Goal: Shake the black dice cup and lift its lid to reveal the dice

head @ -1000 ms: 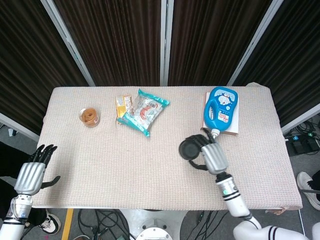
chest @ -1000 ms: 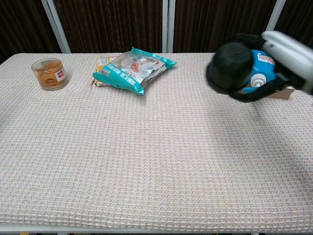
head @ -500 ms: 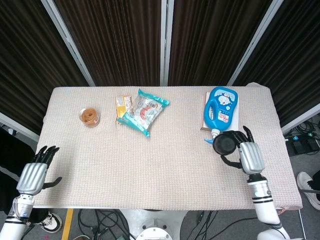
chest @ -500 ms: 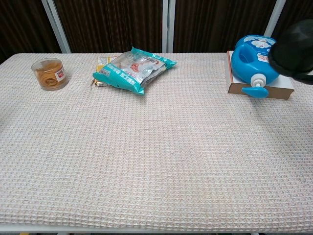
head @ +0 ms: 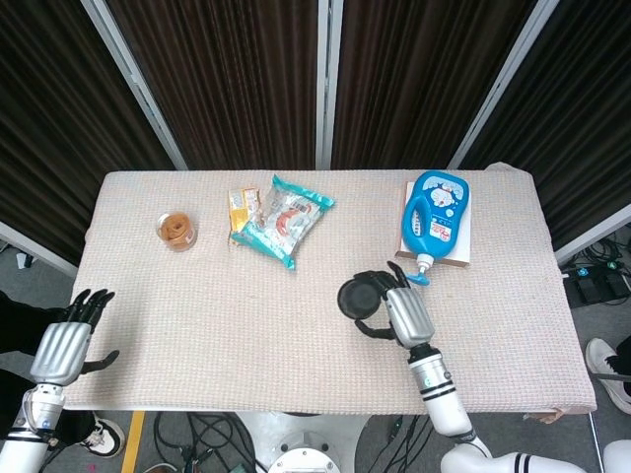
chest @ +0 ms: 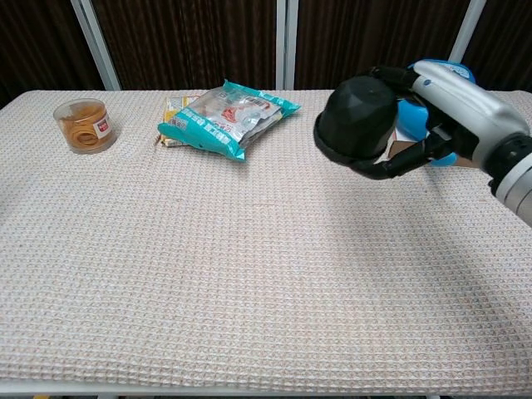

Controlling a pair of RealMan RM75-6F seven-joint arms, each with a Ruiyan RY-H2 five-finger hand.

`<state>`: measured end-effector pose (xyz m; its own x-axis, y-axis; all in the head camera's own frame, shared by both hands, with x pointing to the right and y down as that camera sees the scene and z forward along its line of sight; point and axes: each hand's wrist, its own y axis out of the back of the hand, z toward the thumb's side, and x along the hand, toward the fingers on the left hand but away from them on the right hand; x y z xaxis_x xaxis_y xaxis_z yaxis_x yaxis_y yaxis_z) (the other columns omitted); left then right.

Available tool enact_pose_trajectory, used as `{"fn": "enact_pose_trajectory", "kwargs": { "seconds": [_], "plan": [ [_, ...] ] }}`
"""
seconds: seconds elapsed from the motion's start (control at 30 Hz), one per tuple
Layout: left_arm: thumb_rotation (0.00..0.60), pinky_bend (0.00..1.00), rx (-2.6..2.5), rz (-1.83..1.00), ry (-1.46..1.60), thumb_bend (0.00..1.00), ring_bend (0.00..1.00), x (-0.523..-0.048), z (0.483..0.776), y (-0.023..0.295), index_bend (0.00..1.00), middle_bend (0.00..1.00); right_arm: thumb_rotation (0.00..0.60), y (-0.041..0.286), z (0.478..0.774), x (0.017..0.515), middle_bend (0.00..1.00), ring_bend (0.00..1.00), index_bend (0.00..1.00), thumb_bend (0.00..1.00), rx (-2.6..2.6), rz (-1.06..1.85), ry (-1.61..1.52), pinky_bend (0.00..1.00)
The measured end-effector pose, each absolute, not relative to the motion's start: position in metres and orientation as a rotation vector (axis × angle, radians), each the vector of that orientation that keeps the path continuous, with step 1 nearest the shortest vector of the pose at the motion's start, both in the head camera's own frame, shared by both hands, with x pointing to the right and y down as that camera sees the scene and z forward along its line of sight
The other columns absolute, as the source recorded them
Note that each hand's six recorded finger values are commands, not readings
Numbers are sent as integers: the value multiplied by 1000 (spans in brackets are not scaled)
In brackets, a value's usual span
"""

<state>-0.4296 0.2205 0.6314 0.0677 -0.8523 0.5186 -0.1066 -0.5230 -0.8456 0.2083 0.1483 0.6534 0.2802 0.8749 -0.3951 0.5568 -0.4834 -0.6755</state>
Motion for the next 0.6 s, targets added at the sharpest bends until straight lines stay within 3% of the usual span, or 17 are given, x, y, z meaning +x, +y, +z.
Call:
{"fn": "enact_pose_trajectory", "kwargs": {
  "seconds": [0.2, 0.3, 0.47, 0.6],
  "plan": [
    [600, 192, -1732, -1483, 956, 175, 0, -420, 633, 219, 92, 73, 600, 127, 628, 303, 549, 192, 575, 292, -1940, 1198, -1282, 0],
    [600, 192, -1720, -1492, 952, 175, 0, -421, 631, 220, 92, 73, 600, 117, 617, 324, 548, 192, 576, 292, -1875, 1234, -1192, 0],
    [600, 192, -1689, -1520, 968, 175, 0, -431, 625, 220, 92, 74, 600, 116, 635, 293, 547, 192, 577, 292, -1936, 1217, -1092, 0],
    [600, 192, -1686, -1526, 973, 175, 0, -435, 623, 219, 92, 74, 600, 137, 663, 211, 546, 192, 577, 291, -2113, 1122, -1086, 0]
  ]
}}
